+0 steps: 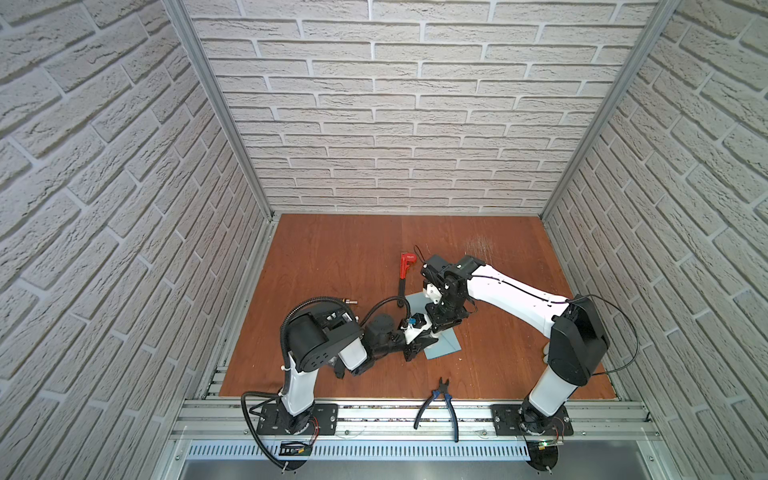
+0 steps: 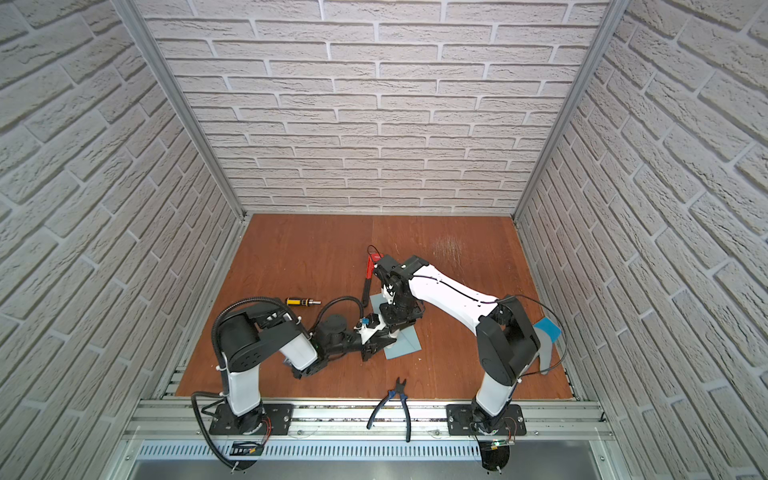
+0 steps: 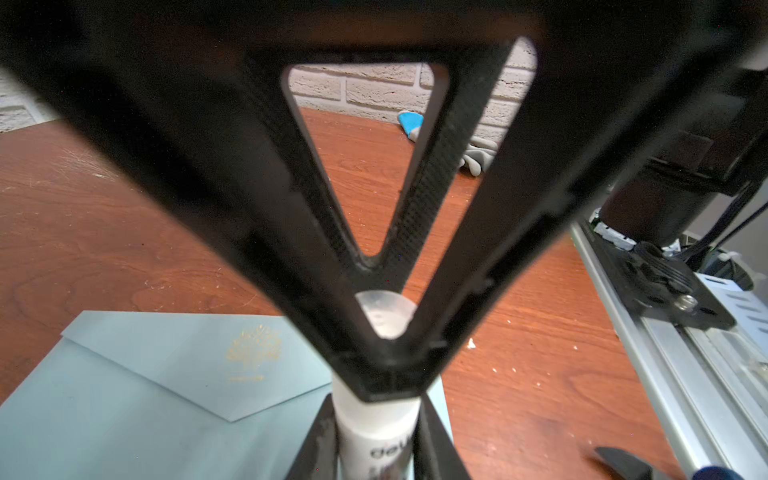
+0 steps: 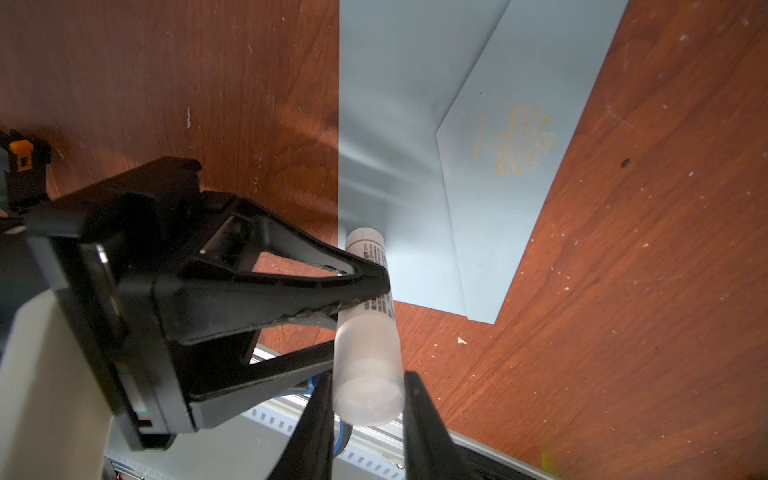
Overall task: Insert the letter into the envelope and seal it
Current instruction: 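Press the translucent cap down onto the glue stick's end with the right gripper, then open and withdraw the right gripper while the left gripper lowers the glue stick, then open the left gripper to release the glue stick upright on the table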
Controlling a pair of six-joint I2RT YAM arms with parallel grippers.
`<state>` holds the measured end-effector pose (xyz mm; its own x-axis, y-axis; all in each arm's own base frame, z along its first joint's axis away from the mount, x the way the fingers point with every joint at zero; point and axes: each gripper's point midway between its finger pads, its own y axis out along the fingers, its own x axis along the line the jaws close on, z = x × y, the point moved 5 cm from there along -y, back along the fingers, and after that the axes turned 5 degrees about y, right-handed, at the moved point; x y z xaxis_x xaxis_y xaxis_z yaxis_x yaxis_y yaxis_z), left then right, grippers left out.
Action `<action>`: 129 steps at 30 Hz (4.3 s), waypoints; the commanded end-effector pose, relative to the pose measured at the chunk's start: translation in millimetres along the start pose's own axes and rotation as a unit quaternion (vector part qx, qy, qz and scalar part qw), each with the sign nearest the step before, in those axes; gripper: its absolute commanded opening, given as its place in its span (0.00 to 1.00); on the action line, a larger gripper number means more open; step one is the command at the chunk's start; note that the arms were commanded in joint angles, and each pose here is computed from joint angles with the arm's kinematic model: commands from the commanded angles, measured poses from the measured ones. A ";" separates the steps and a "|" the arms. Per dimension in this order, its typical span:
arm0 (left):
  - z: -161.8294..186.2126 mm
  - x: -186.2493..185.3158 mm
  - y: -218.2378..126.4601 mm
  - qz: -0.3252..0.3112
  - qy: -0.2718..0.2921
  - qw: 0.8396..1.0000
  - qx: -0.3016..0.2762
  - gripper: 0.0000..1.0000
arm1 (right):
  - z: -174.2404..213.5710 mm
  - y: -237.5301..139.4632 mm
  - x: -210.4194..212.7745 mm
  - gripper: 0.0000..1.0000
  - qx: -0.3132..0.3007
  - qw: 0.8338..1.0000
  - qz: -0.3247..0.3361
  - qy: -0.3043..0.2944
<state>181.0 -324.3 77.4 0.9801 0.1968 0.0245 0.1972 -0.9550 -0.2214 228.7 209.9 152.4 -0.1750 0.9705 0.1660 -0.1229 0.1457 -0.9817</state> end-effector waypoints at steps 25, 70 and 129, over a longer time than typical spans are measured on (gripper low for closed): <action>-75.6 7.3 -22.7 -0.064 0.080 0.991 -0.084 0.00 | -3.6 -59.2 9.9 0.19 -0.108 0.994 -0.012 -0.014; -10.8 74.0 -140.6 -0.352 -0.384 0.803 0.289 0.00 | 2.7 -76.3 -31.3 0.51 -0.314 0.949 0.005 0.006; -82.5 136.5 -263.5 -0.602 -0.255 0.755 0.051 0.97 | -4.1 -96.1 -118.2 0.54 -0.458 0.881 0.089 0.076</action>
<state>256.0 -87.9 219.1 0.0500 0.9875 -0.1492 0.8579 -0.1189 -0.4998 253.0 98.1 213.1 0.0006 0.9951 0.0990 0.6280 0.0766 -0.7744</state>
